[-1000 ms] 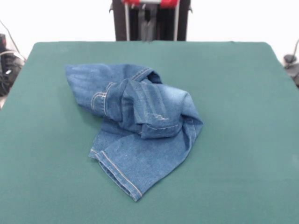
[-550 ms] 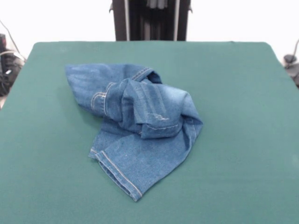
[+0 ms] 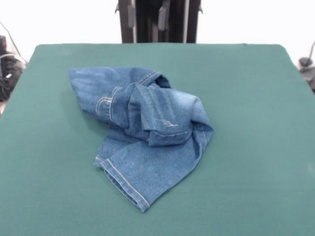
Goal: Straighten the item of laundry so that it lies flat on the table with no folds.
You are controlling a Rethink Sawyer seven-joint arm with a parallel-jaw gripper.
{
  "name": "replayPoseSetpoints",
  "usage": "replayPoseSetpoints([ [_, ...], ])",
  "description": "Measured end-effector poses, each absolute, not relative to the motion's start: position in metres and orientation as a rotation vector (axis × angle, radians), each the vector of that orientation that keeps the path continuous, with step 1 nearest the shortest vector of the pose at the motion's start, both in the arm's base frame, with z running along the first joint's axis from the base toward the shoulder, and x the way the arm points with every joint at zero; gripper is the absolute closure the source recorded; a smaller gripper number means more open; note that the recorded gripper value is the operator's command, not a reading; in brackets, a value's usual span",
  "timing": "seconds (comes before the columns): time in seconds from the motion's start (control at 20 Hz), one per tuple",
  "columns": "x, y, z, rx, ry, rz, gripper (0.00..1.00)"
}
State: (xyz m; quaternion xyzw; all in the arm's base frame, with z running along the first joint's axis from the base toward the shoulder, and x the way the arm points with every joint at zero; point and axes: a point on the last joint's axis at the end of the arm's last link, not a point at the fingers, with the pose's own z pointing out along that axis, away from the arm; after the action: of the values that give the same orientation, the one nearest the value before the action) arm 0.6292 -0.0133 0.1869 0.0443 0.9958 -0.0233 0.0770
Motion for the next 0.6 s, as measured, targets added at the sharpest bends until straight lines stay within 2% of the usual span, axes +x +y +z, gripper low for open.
replayPoseSetpoints([
  [0.6, 0.634, -0.037, 0.104, 0.189, 2.988, -0.041, 0.0],
])
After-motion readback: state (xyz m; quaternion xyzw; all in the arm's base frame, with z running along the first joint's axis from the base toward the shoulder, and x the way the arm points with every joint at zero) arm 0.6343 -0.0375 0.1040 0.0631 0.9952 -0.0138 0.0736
